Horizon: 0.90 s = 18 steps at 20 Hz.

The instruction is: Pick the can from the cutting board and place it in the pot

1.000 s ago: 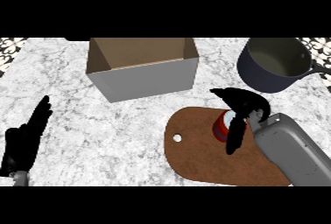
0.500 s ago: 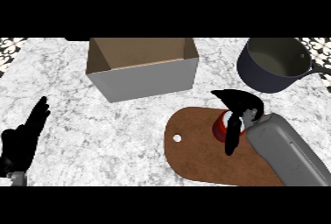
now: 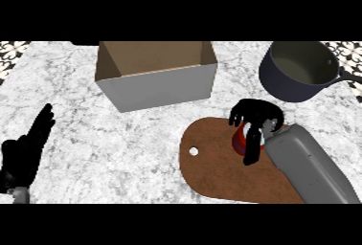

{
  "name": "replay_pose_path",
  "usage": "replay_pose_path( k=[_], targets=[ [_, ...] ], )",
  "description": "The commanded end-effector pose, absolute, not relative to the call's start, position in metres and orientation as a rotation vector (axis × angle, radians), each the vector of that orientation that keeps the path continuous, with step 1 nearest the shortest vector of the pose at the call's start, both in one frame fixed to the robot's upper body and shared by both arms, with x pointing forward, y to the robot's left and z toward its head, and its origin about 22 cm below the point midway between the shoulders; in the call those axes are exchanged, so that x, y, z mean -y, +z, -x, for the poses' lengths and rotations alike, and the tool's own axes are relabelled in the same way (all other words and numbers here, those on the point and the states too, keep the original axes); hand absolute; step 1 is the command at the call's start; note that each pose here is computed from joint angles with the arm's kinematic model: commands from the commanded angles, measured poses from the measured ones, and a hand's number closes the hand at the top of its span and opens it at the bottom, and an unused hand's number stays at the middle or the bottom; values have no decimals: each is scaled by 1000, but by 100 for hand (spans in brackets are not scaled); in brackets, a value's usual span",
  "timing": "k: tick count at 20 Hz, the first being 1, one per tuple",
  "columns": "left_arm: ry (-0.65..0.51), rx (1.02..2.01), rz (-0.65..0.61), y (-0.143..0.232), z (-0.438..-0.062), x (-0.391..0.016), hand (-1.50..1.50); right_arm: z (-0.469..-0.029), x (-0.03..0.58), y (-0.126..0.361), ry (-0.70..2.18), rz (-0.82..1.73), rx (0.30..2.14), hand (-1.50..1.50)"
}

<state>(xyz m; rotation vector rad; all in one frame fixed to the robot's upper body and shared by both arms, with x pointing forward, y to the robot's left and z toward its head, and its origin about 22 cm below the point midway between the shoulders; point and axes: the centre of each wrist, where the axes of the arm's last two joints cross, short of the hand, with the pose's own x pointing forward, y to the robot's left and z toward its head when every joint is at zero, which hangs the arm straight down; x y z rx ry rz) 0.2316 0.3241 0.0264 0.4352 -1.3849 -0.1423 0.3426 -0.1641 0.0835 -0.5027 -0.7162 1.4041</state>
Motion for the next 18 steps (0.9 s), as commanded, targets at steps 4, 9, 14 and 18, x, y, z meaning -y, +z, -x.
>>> replay_pose_path(
  k=[4,9,14,18],
  targets=[
    [-141,1382,-442,19,-232,-324,0,-345,169,79,1421,509,719,150],
    [-135,1379,-440,15,-234,-328,0,-329,172,71,1414,523,801,150],
    [-149,1384,-450,26,-227,-341,0,-312,180,58,1371,572,1012,150],
    [-145,1381,-422,19,-230,-317,0,-322,183,73,1354,706,1040,150]
  ],
)
